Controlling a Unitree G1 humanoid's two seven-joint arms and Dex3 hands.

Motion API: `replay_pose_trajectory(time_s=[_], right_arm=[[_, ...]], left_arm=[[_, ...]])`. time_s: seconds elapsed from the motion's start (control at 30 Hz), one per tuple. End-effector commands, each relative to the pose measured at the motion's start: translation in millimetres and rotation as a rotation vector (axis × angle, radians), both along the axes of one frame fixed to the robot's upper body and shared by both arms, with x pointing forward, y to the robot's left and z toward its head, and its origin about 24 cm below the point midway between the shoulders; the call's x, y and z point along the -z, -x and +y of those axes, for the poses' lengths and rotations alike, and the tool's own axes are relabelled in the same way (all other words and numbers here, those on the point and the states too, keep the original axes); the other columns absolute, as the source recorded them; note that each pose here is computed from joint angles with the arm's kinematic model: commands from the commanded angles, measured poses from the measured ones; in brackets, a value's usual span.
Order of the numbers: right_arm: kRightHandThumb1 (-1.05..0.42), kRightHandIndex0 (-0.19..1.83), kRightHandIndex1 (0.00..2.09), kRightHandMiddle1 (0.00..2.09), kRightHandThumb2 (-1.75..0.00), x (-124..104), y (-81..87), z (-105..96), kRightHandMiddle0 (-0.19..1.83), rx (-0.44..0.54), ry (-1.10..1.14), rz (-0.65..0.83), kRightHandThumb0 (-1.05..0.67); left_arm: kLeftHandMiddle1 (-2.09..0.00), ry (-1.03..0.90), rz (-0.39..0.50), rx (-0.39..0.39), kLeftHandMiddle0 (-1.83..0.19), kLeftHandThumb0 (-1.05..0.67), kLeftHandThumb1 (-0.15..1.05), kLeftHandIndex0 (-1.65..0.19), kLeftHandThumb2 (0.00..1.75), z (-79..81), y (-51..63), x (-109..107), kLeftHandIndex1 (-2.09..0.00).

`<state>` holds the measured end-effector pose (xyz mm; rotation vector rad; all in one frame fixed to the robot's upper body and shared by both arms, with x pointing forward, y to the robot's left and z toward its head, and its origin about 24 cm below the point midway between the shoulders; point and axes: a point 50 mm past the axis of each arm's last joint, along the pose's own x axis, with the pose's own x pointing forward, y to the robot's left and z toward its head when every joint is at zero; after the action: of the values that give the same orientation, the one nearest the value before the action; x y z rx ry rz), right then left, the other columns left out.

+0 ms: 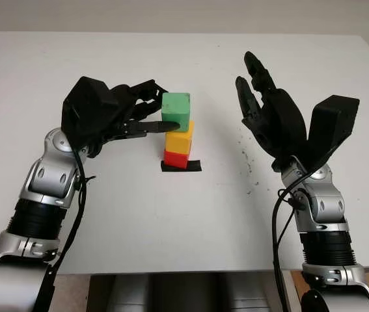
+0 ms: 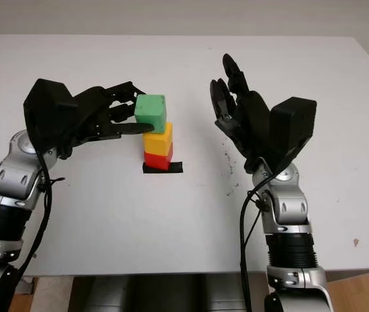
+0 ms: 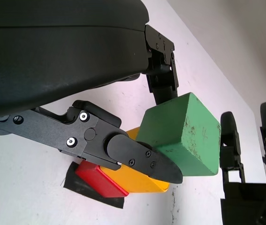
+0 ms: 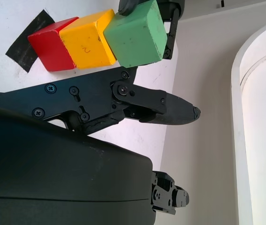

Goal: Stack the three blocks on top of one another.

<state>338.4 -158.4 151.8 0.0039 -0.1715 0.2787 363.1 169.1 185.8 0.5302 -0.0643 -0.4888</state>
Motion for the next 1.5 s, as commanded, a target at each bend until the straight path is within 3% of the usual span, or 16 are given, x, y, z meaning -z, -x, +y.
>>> replay_pose_trajectory(time_s=[0.0, 0.33, 0.77, 0.87, 0.9, 0.93, 1.0, 1.03, 1.3, 1.47], right_arm=[[-1.05, -0.11, 0.06, 0.13, -0.56, -7.5, 1.2, -0.5, -0.12, -0.002, 0.016, -0.036, -0.54], [-1.05, -0.1, 0.06, 0.11, -0.55, -7.3, 0.2, 0.8, -0.11, 0.009, 0.02, -0.034, -0.54], [-1.05, -0.1, 0.06, 0.1, -0.54, -6.3, 0.1, 0.0, -0.09, 0.01, 0.015, -0.036, -0.54], [-1.05, -0.09, 0.06, 0.1, -0.53, -6.6, 0.1, 0.2, -0.08, 0.011, 0.012, -0.035, -0.54], [-1.05, -0.09, 0.06, 0.1, -0.52, -6.8, 0.2, 0.3, -0.08, 0.011, 0.011, -0.034, -0.55], [-1.05, -0.09, 0.06, 0.1, -0.52, -6.8, 0.2, 0.3, -0.08, 0.009, 0.012, -0.034, -0.55], [-1.05, -0.1, 0.06, 0.1, -0.52, -6.8, 0.2, 0.4, -0.09, 0.006, 0.009, -0.032, -0.54], [-1.05, -0.1, 0.06, 0.1, -0.52, -6.7, 0.0, 0.3, -0.09, 0.007, 0.009, -0.028, -0.54], [-1.05, -0.1, 0.06, 0.11, -0.42, -6.7, 0.1, 1.1, -0.06, 0.016, -0.001, -0.01, -0.52], [-1.05, -0.1, 0.06, 0.1, -0.4, -4.5, 1.1, 1.4, -0.06, 0.019, 0.008, -0.013, -0.51]], left_arm=[[-0.04, -0.02, -0.034, 0.029, -0.15, -0.48, 1.04, -0.35, 0.06, -2.2, -3.0, -12.9, -1.54], [-0.05, -0.067, -0.025, 0.083, -0.15, -0.45, 1.05, -0.31, 0.06, -1.2, -6.6, -11.3, -1.64], [-0.04, -0.084, -0.014, 0.074, -0.12, -0.46, 1.05, -0.3, 0.09, 0.0, -5.4, -9.5, -1.64], [-0.04, -0.112, -0.005, 0.068, -0.05, -0.49, 1.03, -0.2, 0.06, 0.7, -5.0, -9.5, -1.41], [-0.04, -0.128, 0.002, 0.067, 0.06, -0.6, 1.02, -0.15, 0.06, 1.1, -4.9, -9.6, -0.93], [-0.05, -0.139, 0.006, 0.067, 0.1, -0.64, 1.02, -0.18, 0.06, 1.5, -4.6, -9.9, -0.68], [-0.04, -0.142, 0.0, 0.084, 0.17, -0.71, 0.99, -0.13, 0.05, 2.3, -3.9, -10.0, -0.26], [-0.04, -0.141, -0.006, 0.096, 0.18, -0.73, 0.98, -0.09, 0.05, 2.8, -3.7, -9.9, -0.17], [0.0, -0.156, -0.05, 0.136, 0.19, -0.66, 0.9, 0.12, 0.04, 5.2, -1.4, -7.5, -0.01], [0.0, -0.133, -0.094, 0.167, 0.19, -0.75, 0.91, 0.19, 0.05, 11.0, 5.3, -6.8, 0.0]])
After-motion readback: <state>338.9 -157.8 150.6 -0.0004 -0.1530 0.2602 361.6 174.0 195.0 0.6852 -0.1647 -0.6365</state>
